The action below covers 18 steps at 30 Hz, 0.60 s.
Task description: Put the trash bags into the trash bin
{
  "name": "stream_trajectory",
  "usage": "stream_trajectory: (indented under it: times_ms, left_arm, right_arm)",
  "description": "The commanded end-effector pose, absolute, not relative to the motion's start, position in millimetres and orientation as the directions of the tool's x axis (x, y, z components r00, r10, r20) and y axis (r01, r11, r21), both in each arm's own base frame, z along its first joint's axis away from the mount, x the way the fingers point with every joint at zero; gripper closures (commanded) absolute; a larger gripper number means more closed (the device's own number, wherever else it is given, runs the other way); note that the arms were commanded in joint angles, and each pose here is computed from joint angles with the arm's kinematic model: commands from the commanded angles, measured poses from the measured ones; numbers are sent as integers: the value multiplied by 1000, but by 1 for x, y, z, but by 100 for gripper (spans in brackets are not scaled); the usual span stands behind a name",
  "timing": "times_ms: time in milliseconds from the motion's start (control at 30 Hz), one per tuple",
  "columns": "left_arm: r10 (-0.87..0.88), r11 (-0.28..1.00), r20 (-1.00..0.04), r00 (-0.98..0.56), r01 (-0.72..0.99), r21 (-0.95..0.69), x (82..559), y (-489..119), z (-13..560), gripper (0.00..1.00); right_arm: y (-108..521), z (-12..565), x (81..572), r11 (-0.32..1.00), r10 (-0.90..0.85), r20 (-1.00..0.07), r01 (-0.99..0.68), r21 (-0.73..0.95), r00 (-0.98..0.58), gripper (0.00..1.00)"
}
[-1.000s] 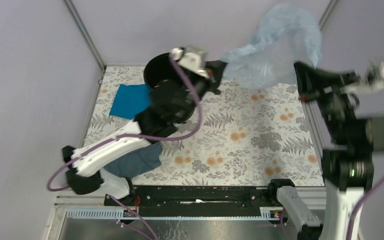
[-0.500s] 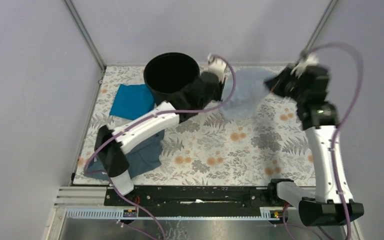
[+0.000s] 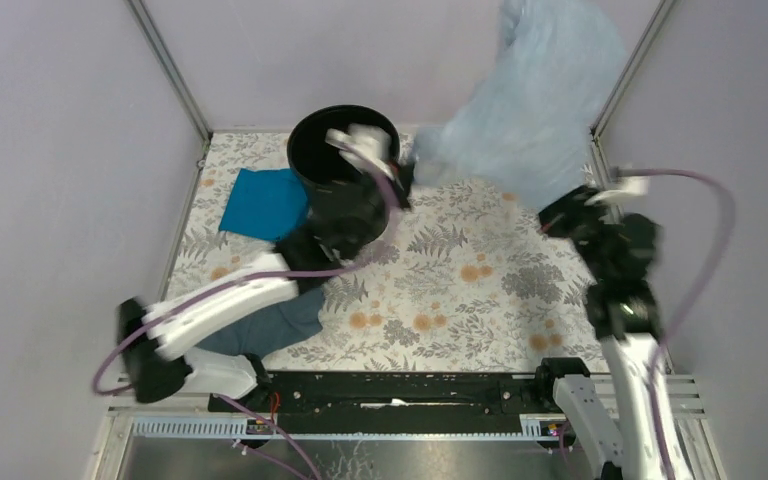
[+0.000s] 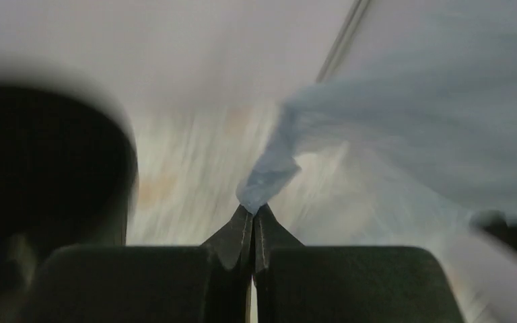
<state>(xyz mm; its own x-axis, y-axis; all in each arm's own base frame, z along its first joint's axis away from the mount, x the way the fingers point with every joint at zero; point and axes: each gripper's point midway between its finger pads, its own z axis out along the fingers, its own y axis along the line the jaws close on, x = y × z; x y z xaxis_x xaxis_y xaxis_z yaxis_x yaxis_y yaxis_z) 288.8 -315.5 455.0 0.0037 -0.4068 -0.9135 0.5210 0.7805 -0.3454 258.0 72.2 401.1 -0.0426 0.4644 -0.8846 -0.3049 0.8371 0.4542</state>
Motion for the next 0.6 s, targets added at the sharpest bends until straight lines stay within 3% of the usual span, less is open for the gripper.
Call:
stream_trajectory:
  times_ms: [0,100,233,333,400,467,567]
  left_arm:
    - [-28,900,-912,-410,386,-201,285,-316,210,100]
    - [-68,885,-942,-330,416,-210,286,-314,252,100]
    - [-153,822,-978,-143,532,-206,294,-339,405,100]
    - [-335,691,-942,12,683,-237,251,-350,543,100]
    - [-408,630,-908,91,748,-208,216,-351,587,100]
    - [-439,605,-893,101,768,-210,205,-350,586,100]
    - [-353,724,-934,58,649,-234,233,-349,501,100]
  right_arm:
    - [93,188,258,750,539,-617,-7,662,-573,100]
    - [87,235,271,777,519,-697,-67,626,-495,100]
    - [80,367,300,833,444,-827,-181,523,-346,100]
    - [79,482,285,848,409,-898,-296,440,-162,100]
    - [76,534,259,859,397,-917,-340,382,-30,100]
    - [74,552,238,861,394,-918,-369,349,51,100]
    - [76,509,230,855,403,-915,-368,366,28,100]
